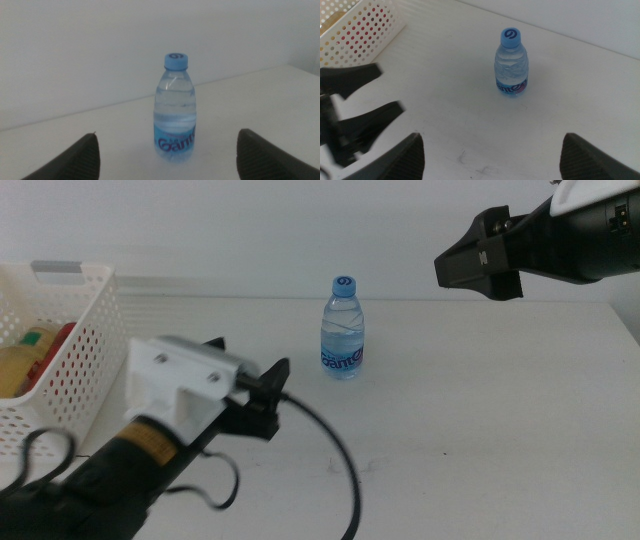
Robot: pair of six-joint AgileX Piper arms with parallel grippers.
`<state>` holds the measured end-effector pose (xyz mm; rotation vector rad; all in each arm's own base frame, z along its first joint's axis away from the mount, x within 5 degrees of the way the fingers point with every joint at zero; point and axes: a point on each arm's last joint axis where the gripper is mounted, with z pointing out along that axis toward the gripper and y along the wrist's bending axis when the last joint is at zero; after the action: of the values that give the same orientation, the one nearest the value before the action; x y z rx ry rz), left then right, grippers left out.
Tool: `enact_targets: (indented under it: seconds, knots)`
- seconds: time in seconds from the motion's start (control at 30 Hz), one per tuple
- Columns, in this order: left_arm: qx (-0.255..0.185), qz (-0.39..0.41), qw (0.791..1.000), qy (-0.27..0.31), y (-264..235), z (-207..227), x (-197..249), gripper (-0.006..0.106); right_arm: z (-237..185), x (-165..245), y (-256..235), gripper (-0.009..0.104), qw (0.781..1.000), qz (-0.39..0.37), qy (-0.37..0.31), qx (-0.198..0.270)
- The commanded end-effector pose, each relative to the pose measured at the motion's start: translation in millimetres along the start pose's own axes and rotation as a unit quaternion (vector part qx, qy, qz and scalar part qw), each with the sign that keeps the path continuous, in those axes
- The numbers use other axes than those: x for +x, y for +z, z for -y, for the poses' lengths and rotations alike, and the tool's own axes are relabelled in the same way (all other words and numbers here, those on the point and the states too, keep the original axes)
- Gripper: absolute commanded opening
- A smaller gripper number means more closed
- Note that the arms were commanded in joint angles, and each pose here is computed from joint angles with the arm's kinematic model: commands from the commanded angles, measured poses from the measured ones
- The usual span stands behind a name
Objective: Use arms to grab the bottles and put them into the dustbin to the left of the table.
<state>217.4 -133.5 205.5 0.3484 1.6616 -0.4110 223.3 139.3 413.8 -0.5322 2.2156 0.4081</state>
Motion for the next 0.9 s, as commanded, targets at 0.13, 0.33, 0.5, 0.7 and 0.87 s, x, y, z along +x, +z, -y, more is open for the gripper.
enact_targets:
  seconds: [0.13, 0.33, 0.5, 0.7, 0.87]
  knots:
    - [-0.002, -0.012, 1.0, -0.009, 52.7, 5.3, 4.0, 0.094, -0.5, -1.0, -3.2, 0.093, 1.0, 0.005, -0.005, 0.0]
    - [0.0, -0.025, 1.0, -0.003, 115.1, 10.7, 29.1, 0.094, -0.5, -1.0, -3.2, 0.093, 1.0, 0.005, -0.005, 0.0]
    - [-0.003, -0.004, 1.0, -0.007, 163.1, 13.7, 45.0, 0.094, -0.5, -1.0, -3.2, 0.093, 1.0, 0.005, -0.005, 0.0]
    - [-0.002, -0.001, 1.0, 0.004, 195.9, 15.9, 63.0, 0.094, -0.5, -1.0, -3.2, 0.093, 1.0, 0.005, -0.005, 0.0]
    - [-0.025, -0.014, 0.999, 0.035, 213.9, 12.7, 78.3, 0.094, -0.5, -1.0, -3.2, 0.093, 1.0, 0.005, -0.005, 0.0]
